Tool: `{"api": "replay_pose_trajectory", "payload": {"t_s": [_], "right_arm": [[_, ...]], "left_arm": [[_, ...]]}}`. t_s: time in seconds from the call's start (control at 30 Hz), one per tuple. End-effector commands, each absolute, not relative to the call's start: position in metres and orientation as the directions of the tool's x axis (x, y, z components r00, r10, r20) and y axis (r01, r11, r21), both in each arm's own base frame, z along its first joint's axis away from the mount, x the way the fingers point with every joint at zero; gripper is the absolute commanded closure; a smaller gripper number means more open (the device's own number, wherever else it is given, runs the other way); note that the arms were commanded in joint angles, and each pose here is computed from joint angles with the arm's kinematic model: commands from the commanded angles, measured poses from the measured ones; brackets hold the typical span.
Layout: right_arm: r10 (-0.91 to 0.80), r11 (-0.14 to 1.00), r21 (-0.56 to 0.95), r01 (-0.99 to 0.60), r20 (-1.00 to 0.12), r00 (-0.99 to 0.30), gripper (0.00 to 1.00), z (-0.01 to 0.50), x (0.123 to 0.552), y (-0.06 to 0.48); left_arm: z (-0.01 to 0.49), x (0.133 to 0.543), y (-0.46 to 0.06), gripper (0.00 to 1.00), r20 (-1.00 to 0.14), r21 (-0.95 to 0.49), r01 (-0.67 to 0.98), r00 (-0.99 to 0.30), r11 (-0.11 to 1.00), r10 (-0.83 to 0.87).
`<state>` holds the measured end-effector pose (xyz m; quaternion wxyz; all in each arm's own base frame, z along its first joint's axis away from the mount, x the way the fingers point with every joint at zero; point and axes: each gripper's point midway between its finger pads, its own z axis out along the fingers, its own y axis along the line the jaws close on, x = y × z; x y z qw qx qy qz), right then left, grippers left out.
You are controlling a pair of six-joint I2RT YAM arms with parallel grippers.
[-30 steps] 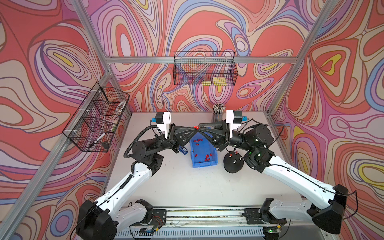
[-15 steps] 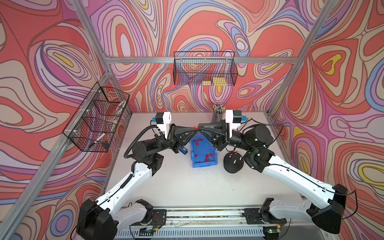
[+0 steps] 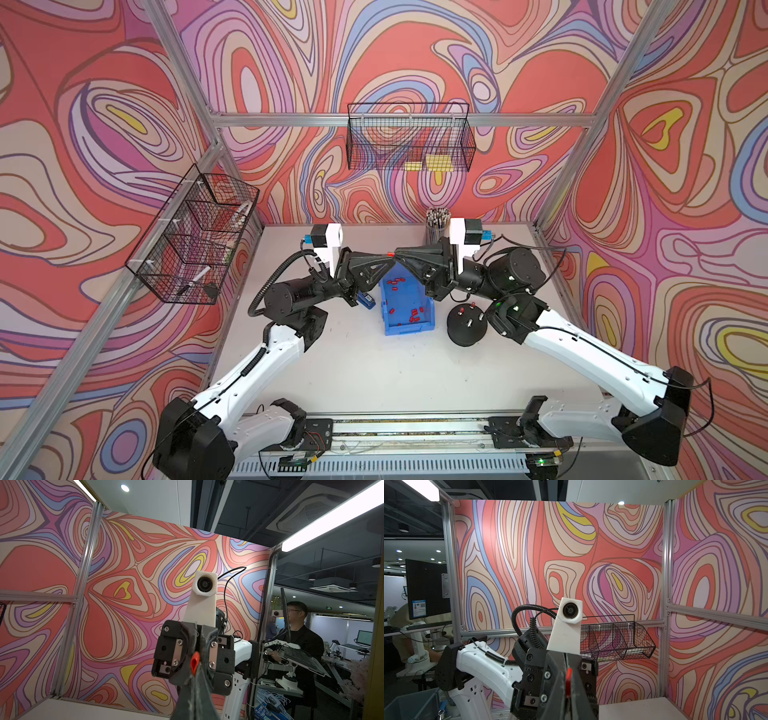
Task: Cover the protruding screws with screw protection sleeves
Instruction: Pick up the screw protection sleeve from the storage box.
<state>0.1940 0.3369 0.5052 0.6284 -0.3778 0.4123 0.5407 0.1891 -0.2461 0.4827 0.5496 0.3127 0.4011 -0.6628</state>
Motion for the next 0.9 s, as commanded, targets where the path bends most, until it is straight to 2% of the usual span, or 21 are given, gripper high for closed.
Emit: {"api": "replay_pose_trajectory", "payload": {"t_s": [0.0,0.17,0.2,0.23,0.27,0.3,0.33,0.37,0.4,0.5,0.63,0.77,0.87], "right_arm": [[0.379,0.126,-0.033,-0.992,-0.922,0.078,0.97,0.513,0.194,0.338],[0.379,0.124,-0.032,-0.992,-0.922,0.077,1.00,0.513,0.194,0.338],[0.380,0.124,-0.031,-0.992,-0.922,0.077,1.00,0.513,0.194,0.338],[0.381,0.125,-0.030,-0.992,-0.921,0.076,1.00,0.514,0.194,0.338],[0.381,0.129,-0.027,-0.991,-0.922,0.075,1.00,0.514,0.194,0.337],[0.382,0.137,-0.026,-0.990,-0.921,0.076,1.00,0.515,0.194,0.336],[0.381,0.145,-0.022,-0.989,-0.922,0.076,1.00,0.515,0.195,0.335],[0.374,0.155,-0.017,-0.988,-0.924,0.075,1.00,0.515,0.196,0.333],[0.365,0.170,-0.012,-0.985,-0.928,0.075,1.00,0.514,0.196,0.331],[0.323,0.221,0.009,-0.975,-0.944,0.064,1.00,0.508,0.197,0.323],[0.213,0.351,0.080,-0.933,-0.977,-0.003,1.00,0.482,0.203,0.301],[0.077,0.518,0.165,-0.840,-0.986,-0.146,1.00,0.442,0.209,0.268],[-0.018,0.671,0.209,-0.712,-0.955,-0.297,1.00,0.405,0.214,0.235]], "left_arm": [[0.494,0.173,-0.241,1.00,-0.850,-0.113,0.988,-0.149,-0.102,-0.506],[0.496,0.174,-0.239,1.00,-0.845,-0.111,0.989,-0.144,-0.094,-0.514],[0.496,0.174,-0.239,0.95,-0.845,-0.111,0.990,-0.142,-0.091,-0.515],[0.496,0.175,-0.239,0.75,-0.845,-0.111,0.990,-0.140,-0.086,-0.516],[0.495,0.176,-0.239,0.47,-0.844,-0.117,0.990,-0.140,-0.077,-0.517],[0.493,0.178,-0.239,0.32,-0.845,-0.121,0.991,-0.137,-0.064,-0.517],[0.491,0.178,-0.238,0.23,-0.847,-0.119,0.992,-0.127,-0.050,-0.516],[0.488,0.180,-0.238,0.14,-0.852,-0.123,0.992,-0.119,-0.026,-0.509],[0.484,0.181,-0.238,0.10,-0.860,-0.125,0.992,-0.106,0.004,-0.500],[0.469,0.189,-0.236,0.06,-0.893,-0.136,0.983,-0.069,0.120,-0.445],[0.443,0.210,-0.222,0.02,-0.942,-0.146,0.914,-0.012,0.379,-0.334],[0.421,0.235,-0.193,0.01,-0.977,-0.123,0.765,0.017,0.633,-0.211],[0.406,0.253,-0.174,0.00,-0.992,-0.097,0.647,0.001,0.756,-0.129]]}}
